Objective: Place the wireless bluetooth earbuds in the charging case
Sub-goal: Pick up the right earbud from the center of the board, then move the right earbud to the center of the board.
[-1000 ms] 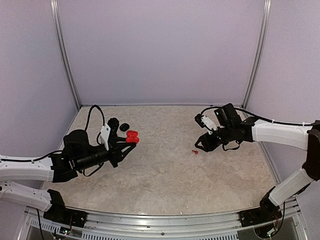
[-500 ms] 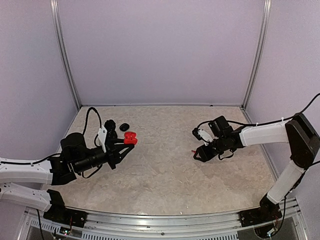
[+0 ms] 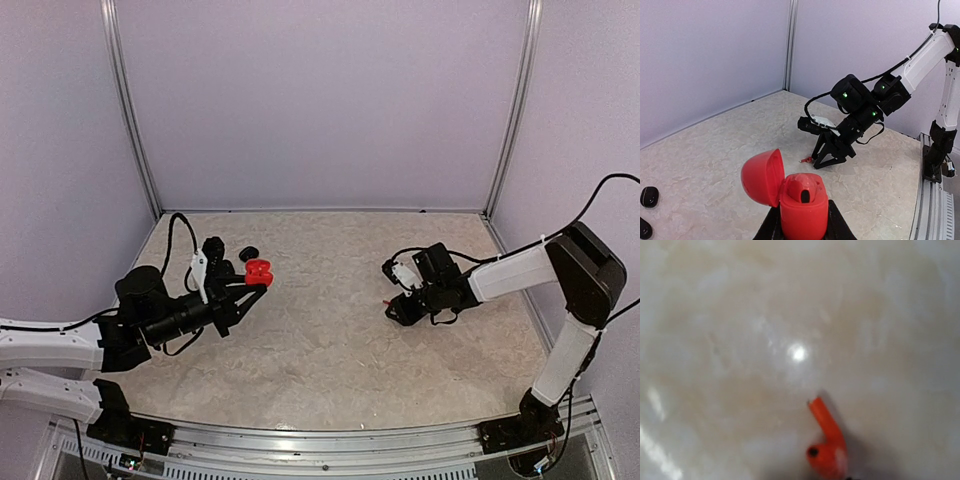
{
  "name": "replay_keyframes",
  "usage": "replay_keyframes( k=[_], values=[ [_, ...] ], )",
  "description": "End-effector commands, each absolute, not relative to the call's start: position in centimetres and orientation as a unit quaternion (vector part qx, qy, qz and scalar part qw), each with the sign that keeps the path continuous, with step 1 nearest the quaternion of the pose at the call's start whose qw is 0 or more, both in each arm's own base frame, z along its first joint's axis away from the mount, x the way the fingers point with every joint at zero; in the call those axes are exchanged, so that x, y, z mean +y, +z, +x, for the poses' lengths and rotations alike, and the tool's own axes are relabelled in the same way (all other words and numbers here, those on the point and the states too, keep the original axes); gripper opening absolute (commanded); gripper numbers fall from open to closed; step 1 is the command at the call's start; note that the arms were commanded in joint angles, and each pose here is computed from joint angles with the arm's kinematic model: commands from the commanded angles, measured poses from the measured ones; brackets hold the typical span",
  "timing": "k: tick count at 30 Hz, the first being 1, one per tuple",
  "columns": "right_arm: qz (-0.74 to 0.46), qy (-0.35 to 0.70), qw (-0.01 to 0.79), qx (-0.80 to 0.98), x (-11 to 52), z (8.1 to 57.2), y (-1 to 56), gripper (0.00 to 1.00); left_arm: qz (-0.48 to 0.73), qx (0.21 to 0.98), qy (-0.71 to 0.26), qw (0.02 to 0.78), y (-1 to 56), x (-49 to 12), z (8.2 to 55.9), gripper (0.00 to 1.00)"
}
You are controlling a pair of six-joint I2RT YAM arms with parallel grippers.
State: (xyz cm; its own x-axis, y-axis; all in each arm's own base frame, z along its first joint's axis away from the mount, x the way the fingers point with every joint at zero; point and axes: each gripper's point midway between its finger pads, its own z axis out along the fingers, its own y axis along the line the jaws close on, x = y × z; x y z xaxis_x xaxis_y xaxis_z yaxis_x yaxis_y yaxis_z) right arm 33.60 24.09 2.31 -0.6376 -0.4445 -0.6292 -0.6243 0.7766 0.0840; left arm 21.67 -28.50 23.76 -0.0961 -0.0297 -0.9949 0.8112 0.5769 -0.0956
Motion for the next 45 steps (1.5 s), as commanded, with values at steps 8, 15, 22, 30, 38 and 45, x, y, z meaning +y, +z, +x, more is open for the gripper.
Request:
replay_keyframes(
  k=[8, 15, 22, 30, 38, 45],
  values=[
    [-0.29, 0.127, 0.31, 0.897, 24.0, 35.5, 0.9, 0.33, 0.295, 0.636, -0.355, 0.618, 25.1, -28.3, 21.7, 0.0],
    [-0.291, 0.13, 0.306, 0.897, 24.1, 35.4, 0.8, 0.25, 0.296, 0.639, -0.352, 0.617, 24.8, -28.2, 21.8, 0.0],
    [-0.339, 0.175, 0.306, 0.872, 25.9, 34.5, 1.6, 0.17, 0.297, 0.637, -0.352, 0.618, 25.0, -28.2, 21.8, 0.0],
    [-0.452, 0.32, 0.261, 0.791, 31.4, 29.5, 3.2, 0.14, 0.293, 0.633, -0.358, 0.62, 25.6, -27.9, 21.6, 0.0],
    [-0.595, 0.267, 0.214, 0.727, 34.9, 23.5, 2.5, 0.16, 0.285, 0.629, -0.362, 0.627, 26.6, -27.1, 21.4, 0.0],
    [-0.68, 0.21, 0.191, 0.675, 35.4, 20.3, 2.7, 0.17, 0.287, 0.622, -0.368, 0.629, 27.1, -27.0, 21.1, 0.0]
  ],
)
